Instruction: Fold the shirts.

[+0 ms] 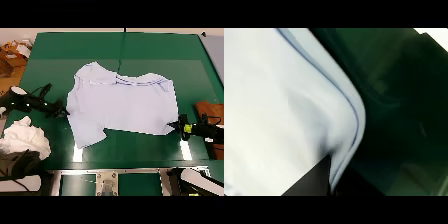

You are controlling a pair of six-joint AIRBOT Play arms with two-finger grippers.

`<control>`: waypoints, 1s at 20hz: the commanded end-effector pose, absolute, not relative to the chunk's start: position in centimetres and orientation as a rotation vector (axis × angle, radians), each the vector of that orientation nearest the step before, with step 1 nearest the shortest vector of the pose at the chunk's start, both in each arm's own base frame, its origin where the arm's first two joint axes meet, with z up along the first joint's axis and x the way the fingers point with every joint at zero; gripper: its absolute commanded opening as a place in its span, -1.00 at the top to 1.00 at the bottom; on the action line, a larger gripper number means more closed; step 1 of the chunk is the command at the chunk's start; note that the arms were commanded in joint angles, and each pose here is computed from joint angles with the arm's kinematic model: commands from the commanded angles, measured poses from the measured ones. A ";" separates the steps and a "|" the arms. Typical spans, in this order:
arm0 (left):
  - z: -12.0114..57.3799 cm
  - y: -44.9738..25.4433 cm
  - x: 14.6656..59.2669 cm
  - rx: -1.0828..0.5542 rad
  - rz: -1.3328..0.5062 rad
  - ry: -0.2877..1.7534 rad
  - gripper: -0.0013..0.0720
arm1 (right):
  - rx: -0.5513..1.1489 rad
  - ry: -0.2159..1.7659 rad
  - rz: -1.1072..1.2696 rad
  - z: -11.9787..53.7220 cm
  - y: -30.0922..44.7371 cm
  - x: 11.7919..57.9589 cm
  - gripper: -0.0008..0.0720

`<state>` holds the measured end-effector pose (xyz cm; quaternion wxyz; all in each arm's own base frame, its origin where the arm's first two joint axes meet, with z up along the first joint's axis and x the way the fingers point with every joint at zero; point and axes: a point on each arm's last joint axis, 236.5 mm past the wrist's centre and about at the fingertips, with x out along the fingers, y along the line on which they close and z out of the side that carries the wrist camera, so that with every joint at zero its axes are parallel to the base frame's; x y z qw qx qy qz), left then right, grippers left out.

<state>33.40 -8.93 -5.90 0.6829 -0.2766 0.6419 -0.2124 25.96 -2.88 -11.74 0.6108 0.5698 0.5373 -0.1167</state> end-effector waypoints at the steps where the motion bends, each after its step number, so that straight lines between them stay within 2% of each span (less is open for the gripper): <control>1: 0.9 -8.8 34.1 -0.535 -0.484 1.256 0.90 | 1.279 1.234 -0.061 -5.5 -2.1 28.6 0.93; 4: 12.4 -8.7 34.4 -0.424 -0.484 0.959 0.90 | 1.134 1.040 0.072 5.1 -3.6 32.4 0.93; 6: 22.8 -8.8 33.3 -0.322 -0.481 0.686 0.90 | 1.003 0.862 0.167 14.5 -3.3 33.8 0.93; 10: 42.0 -10.3 25.3 -0.125 -0.488 0.190 0.90 | 0.695 0.463 0.343 33.8 0.9 31.7 0.93; 12: 48.3 -11.2 20.9 -0.042 -0.494 0.020 0.90 | 0.522 0.271 0.347 41.5 3.0 28.9 0.93; 14: 52.5 -11.9 17.1 0.020 -0.490 -0.102 0.90 | 0.394 0.094 0.315 47.5 4.4 26.2 0.93; 16: 54.0 -12.0 15.5 0.040 -0.482 -0.149 0.89 | 0.337 -0.016 0.244 50.9 4.4 24.4 0.93; 20: 51.2 -9.6 19.2 -0.021 -0.394 -0.029 0.89 | 0.366 0.026 0.153 49.2 1.6 25.9 0.93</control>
